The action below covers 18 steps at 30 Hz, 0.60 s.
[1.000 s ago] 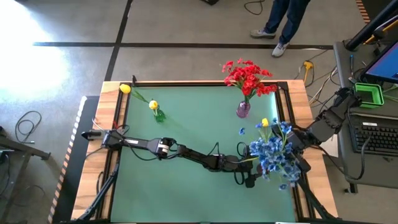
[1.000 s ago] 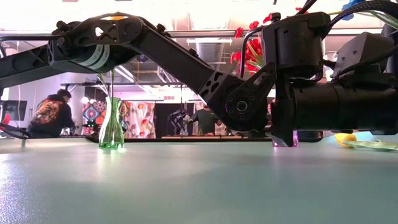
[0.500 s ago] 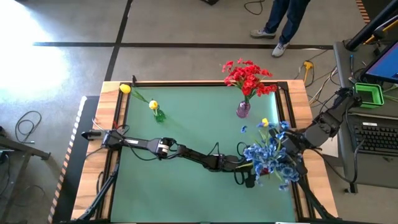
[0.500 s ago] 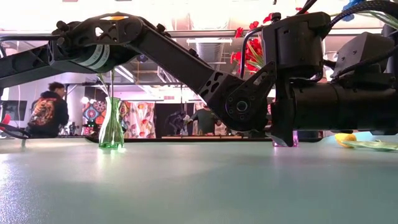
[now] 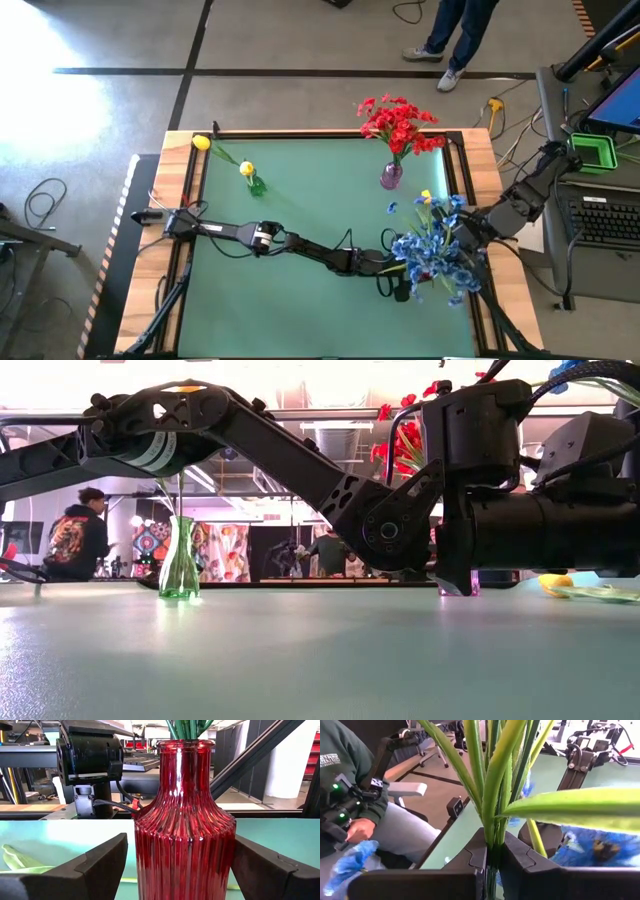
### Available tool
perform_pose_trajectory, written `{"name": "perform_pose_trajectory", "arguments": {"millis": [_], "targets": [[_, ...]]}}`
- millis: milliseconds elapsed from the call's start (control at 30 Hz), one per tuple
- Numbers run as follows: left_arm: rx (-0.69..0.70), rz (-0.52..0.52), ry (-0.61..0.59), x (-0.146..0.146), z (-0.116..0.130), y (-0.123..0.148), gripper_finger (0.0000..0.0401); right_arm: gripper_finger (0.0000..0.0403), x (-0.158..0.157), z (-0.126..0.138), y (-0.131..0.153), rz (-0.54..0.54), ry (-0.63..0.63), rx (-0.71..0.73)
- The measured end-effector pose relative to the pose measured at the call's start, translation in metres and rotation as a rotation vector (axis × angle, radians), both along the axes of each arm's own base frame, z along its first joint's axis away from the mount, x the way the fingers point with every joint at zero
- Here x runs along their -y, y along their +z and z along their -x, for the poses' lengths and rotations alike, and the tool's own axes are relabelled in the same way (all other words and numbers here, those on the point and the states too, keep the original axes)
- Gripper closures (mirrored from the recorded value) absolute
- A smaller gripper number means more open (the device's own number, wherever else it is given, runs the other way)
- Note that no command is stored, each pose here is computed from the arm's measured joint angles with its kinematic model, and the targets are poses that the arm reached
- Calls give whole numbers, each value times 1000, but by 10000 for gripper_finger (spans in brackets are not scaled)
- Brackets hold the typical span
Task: Sort flowers into vase by color
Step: Put the blue flower into the red vase
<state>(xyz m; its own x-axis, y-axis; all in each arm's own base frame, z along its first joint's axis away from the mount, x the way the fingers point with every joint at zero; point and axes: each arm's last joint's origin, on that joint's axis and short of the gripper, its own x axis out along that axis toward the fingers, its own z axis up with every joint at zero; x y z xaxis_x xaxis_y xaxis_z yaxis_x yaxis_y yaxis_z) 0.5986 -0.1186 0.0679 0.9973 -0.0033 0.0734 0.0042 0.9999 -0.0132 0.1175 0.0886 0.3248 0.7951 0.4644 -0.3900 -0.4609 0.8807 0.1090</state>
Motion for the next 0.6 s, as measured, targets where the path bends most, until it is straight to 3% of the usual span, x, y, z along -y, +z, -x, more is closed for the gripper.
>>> {"name": "perform_pose_trajectory", "arguments": {"millis": [600], "targets": [[0,-11,1,0,0,0,92,380,-1,-2,-12,17,0,-18]]}}
